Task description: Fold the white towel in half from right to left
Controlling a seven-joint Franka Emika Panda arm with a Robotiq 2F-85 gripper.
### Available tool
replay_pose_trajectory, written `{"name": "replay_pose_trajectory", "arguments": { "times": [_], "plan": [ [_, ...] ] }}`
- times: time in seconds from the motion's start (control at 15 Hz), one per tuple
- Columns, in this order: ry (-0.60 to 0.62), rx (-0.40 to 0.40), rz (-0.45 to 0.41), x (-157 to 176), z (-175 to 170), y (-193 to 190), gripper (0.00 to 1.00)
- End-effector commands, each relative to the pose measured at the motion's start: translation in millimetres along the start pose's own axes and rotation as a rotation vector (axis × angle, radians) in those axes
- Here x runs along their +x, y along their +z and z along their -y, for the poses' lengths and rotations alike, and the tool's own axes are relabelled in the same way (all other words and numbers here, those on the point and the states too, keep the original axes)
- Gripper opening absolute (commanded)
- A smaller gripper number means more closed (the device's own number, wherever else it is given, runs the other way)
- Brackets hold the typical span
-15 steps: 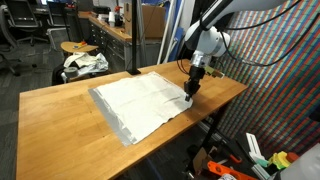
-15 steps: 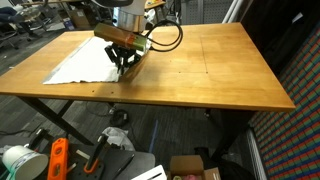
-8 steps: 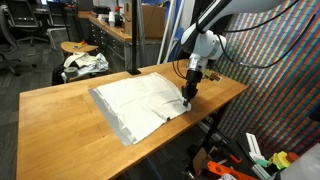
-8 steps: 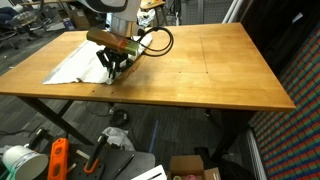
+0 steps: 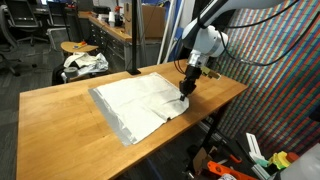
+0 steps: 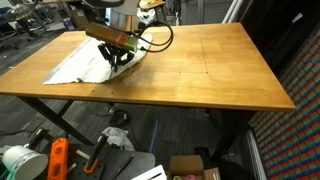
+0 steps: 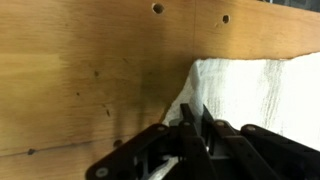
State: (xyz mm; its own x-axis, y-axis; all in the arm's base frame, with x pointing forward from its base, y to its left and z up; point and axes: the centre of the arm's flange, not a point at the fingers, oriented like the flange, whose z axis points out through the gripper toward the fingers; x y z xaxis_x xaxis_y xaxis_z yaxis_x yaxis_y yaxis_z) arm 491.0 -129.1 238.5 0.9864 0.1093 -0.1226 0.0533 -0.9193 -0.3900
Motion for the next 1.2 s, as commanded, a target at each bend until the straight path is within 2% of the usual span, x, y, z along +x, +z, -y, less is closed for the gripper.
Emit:
{"name": "replay_pose_trajectory", "arguments": {
  "times": [0.0,0.73,1.13],
  "plan": [
    [-0.020,-0.029,-0.023,-9.4,21.6,-14.8,0.13],
    [-0.099,-0.052,-0.029,-23.0,69.8,-20.0,0.13],
    [-0.133,-0.074,-0.060,-24.7,99.5,-18.1,0.13]
  ]
}}
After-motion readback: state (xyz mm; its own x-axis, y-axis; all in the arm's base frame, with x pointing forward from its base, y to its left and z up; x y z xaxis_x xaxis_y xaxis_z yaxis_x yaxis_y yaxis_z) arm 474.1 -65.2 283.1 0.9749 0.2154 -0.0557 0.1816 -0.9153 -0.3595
